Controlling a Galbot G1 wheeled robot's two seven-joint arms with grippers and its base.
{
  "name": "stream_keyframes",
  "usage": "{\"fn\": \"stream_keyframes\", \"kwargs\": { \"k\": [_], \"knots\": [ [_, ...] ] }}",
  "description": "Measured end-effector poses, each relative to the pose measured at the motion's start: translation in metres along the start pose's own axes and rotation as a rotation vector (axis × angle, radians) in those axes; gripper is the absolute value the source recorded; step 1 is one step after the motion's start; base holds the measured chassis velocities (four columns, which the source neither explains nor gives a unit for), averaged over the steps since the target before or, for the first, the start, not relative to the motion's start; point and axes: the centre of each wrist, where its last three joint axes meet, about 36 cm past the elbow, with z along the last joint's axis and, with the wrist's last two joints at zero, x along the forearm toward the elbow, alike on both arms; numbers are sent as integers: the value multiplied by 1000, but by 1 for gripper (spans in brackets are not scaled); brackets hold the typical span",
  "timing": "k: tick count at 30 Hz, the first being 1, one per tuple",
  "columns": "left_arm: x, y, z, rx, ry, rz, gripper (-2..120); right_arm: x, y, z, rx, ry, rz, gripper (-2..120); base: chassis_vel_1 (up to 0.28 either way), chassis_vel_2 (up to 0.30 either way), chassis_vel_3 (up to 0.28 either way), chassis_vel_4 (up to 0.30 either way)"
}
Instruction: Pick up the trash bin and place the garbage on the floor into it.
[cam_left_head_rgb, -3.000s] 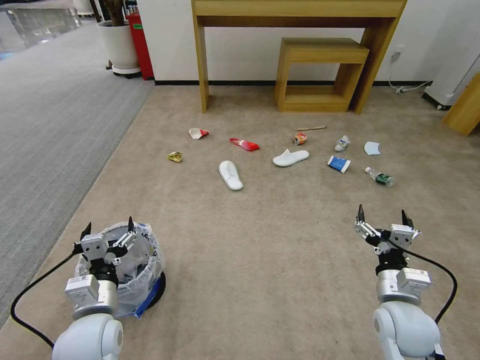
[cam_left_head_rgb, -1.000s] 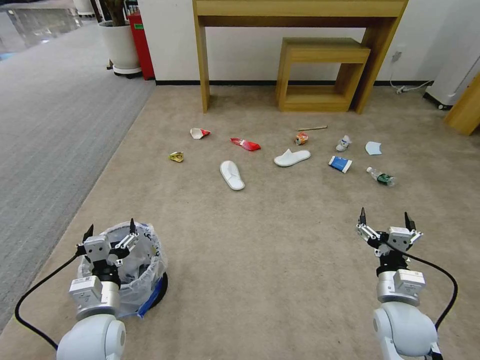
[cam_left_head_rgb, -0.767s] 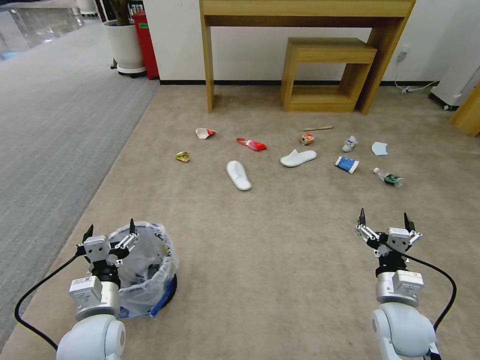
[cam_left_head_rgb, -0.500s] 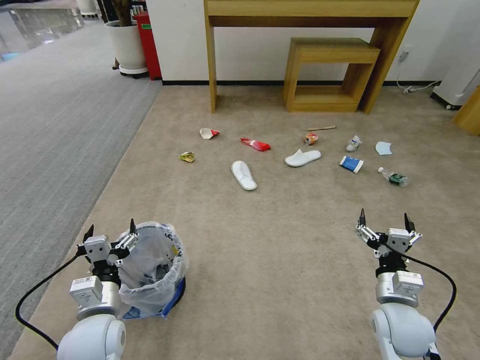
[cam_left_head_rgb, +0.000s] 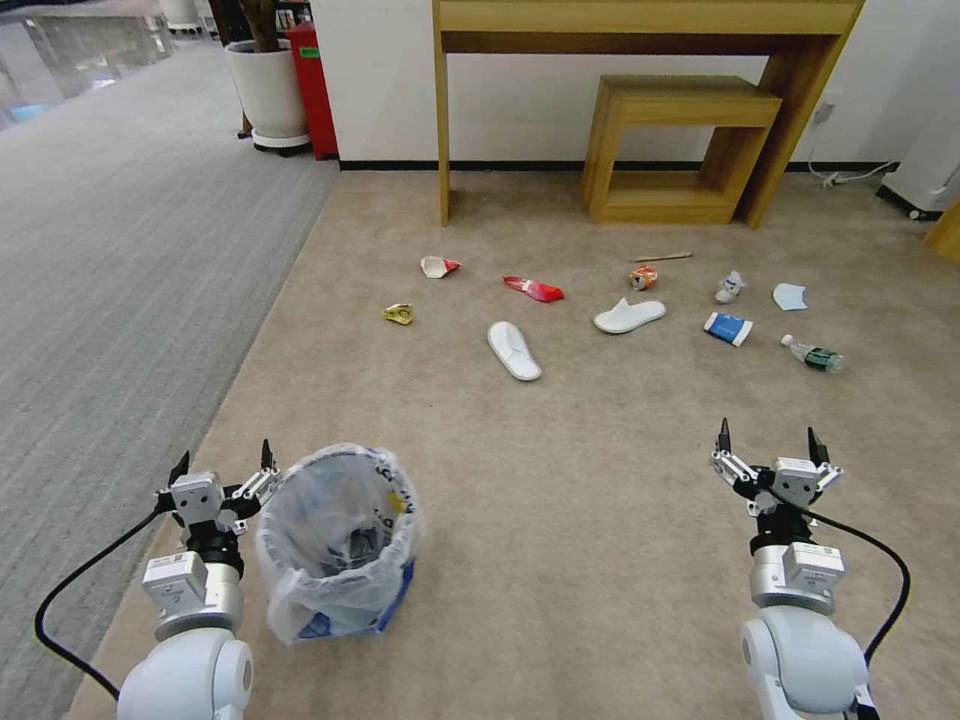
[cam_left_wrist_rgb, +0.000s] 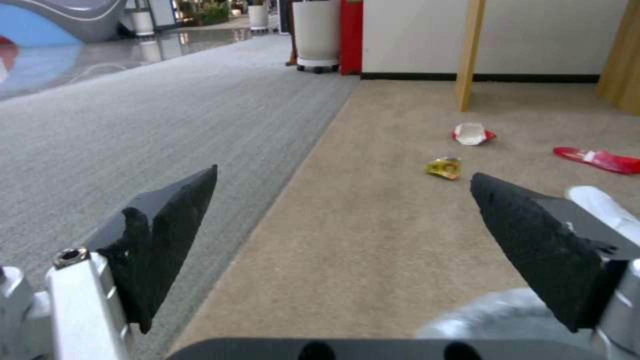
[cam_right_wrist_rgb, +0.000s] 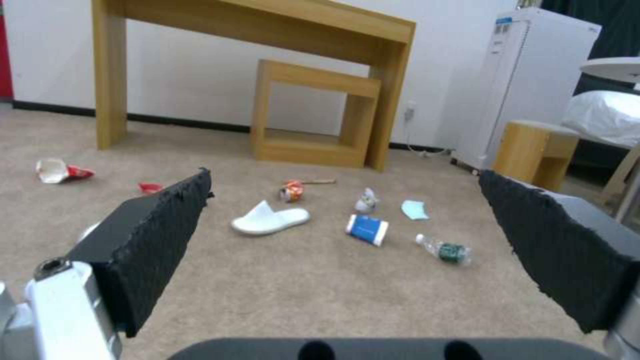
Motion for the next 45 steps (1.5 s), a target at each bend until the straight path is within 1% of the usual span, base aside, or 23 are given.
{"fn": "stream_keyframes", "kwargs": {
  "k": [10, 13, 15, 18, 31, 45],
  "knots": [
    [0, 0, 1, 1, 2, 0, 100, 0, 0, 2, -1, -7, 0, 100, 98, 90, -87, -91],
    [0, -1, 1, -1, 17, -5, 100, 0, 0, 2, -8, -14, -1, 100, 55, 53, -69, -65],
    [0, -3, 1, 4, 48, -9, 100, -1, 1, 2, -22, -15, -4, 100, 13, 18, -26, -15],
    [-1, -5, 0, 7, 55, -2, 100, -1, 0, 3, -20, -17, -7, 100, 0, 0, 0, 0],
    [-4, -6, 6, 10, 61, 2, 100, -2, 1, 2, -49, -33, 4, 100, 0, 0, 0, 0],
    [-3, -6, 8, 9, 55, 3, 100, -2, -3, 1, -25, -20, 6, 100, 0, 0, 0, 0]
  ]
}}
